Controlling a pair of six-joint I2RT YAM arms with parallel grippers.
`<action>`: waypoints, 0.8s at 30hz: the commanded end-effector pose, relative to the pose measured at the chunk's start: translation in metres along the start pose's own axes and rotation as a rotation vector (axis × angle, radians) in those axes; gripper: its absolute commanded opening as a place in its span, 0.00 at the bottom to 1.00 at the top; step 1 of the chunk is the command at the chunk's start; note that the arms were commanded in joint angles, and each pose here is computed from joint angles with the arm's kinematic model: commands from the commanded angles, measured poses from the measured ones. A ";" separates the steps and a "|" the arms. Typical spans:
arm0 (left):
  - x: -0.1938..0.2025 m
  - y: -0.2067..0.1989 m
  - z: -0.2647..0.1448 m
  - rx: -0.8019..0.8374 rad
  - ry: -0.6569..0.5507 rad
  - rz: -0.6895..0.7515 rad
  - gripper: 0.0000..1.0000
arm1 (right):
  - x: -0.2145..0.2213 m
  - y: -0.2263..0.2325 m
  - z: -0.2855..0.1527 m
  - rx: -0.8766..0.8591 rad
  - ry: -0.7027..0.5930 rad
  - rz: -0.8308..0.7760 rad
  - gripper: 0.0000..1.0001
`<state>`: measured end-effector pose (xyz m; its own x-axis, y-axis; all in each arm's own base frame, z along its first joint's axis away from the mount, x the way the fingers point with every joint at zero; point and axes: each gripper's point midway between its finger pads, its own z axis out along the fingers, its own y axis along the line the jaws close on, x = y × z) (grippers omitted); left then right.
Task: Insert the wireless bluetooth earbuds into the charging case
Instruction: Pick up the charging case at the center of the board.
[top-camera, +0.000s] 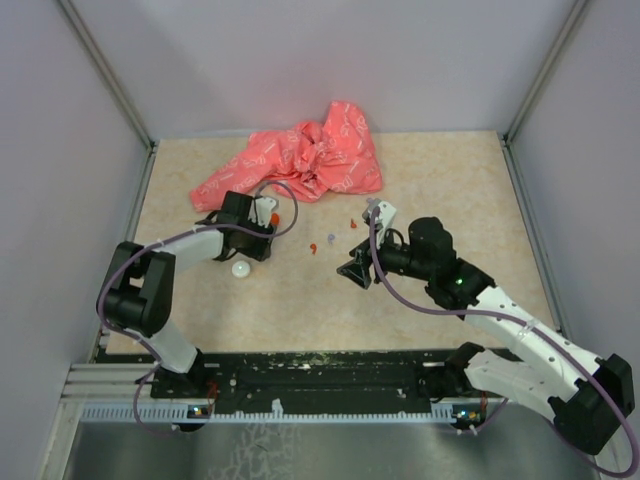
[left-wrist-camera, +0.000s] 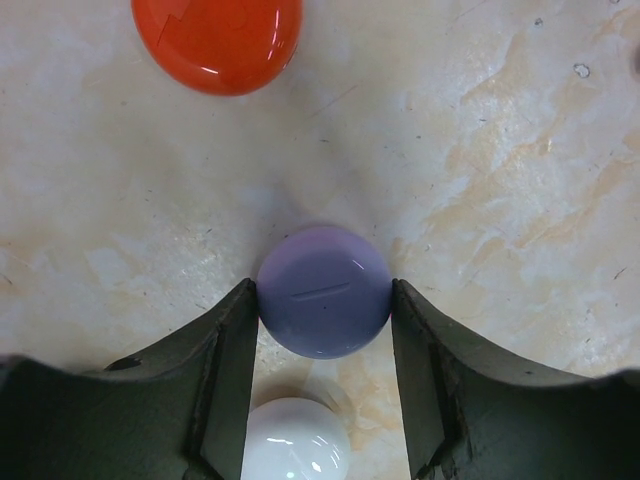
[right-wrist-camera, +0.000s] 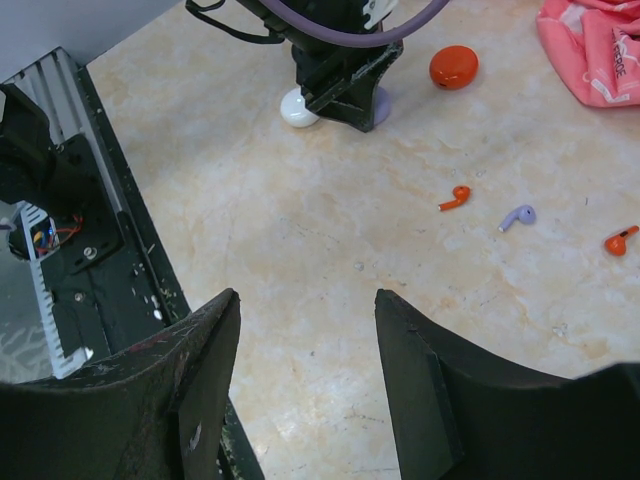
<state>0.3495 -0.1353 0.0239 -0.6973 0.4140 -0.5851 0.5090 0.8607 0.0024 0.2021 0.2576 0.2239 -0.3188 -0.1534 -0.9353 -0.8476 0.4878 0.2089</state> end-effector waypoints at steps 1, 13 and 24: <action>0.010 -0.006 0.000 0.013 0.050 0.021 0.55 | -0.013 0.003 -0.001 -0.015 -0.037 -0.030 0.56; -0.040 -0.042 -0.044 0.085 -0.198 0.072 0.40 | -0.017 0.001 0.003 0.004 -0.002 0.027 0.56; -0.094 -0.092 -0.118 0.202 -0.589 0.276 0.37 | -0.041 -0.008 0.011 0.048 0.019 0.112 0.56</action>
<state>0.3163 -0.1961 0.1403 -0.3506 0.3574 -0.8657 0.6769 0.7355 0.0295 0.2130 0.2636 0.2227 -0.4338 -0.1753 -0.8838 -0.7959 0.5343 0.2847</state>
